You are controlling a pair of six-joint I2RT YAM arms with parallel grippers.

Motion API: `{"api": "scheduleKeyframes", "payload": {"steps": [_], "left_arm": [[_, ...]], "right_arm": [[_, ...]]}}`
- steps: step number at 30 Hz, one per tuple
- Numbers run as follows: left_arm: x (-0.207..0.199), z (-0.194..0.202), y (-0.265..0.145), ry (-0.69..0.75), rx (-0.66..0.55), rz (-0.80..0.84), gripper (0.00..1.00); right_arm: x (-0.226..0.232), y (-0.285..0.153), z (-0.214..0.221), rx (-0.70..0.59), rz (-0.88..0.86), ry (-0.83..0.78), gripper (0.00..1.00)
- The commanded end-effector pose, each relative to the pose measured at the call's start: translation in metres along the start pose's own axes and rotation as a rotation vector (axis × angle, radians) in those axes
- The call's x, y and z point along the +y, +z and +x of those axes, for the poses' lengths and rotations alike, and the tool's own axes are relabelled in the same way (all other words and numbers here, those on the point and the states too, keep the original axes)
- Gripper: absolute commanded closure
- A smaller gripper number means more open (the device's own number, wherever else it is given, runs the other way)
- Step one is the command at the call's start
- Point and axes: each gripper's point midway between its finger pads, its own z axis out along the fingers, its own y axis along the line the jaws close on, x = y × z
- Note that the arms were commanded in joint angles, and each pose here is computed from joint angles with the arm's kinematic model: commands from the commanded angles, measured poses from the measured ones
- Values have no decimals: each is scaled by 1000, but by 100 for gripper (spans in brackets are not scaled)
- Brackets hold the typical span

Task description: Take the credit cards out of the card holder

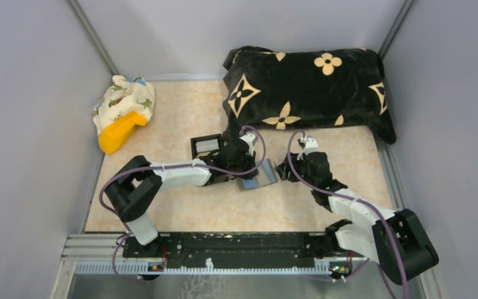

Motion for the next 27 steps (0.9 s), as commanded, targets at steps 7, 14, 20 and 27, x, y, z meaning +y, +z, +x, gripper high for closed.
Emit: {"api": "scheduleKeyframes", "payload": {"steps": [7,14,20,27], "left_arm": [[7,16,5,-17,42,-9,99],[8,19,3,-19,43,-9,100],[10,22,3,-23,44,-10,100],[9,20,4,-19,40,1,100]], "right_arm": [[23,29,-24,-18,7,-126,53],[14,44,-19,25,53,-143,68],[4,39,-17,9,107,-114,100],[-16,21,-29,-37,220,-104,100]]}}
